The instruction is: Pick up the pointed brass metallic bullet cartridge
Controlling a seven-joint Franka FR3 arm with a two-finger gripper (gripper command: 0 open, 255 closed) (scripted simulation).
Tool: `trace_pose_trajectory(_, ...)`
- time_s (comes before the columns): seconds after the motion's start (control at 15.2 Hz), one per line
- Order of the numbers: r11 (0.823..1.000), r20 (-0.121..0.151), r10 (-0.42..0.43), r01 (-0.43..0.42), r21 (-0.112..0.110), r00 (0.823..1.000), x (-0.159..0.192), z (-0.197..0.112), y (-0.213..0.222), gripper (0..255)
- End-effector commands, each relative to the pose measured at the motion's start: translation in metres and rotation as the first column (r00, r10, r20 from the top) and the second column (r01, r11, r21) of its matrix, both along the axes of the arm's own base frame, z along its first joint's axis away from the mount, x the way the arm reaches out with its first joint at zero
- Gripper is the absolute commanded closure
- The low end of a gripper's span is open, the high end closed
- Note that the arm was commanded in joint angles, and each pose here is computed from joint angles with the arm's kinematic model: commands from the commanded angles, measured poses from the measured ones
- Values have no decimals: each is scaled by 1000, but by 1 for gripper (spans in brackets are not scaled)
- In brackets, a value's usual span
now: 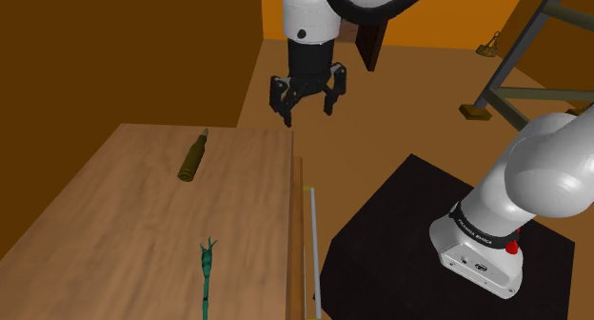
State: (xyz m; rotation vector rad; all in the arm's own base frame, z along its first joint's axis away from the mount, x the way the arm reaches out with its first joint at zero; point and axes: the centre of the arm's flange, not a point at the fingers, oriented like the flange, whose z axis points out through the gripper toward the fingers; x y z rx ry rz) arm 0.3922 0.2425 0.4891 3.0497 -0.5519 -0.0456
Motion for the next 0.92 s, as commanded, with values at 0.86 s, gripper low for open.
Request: trace_pose_trajectory(0.86,958,27,-284,283,47,958,115,-37,143,0)
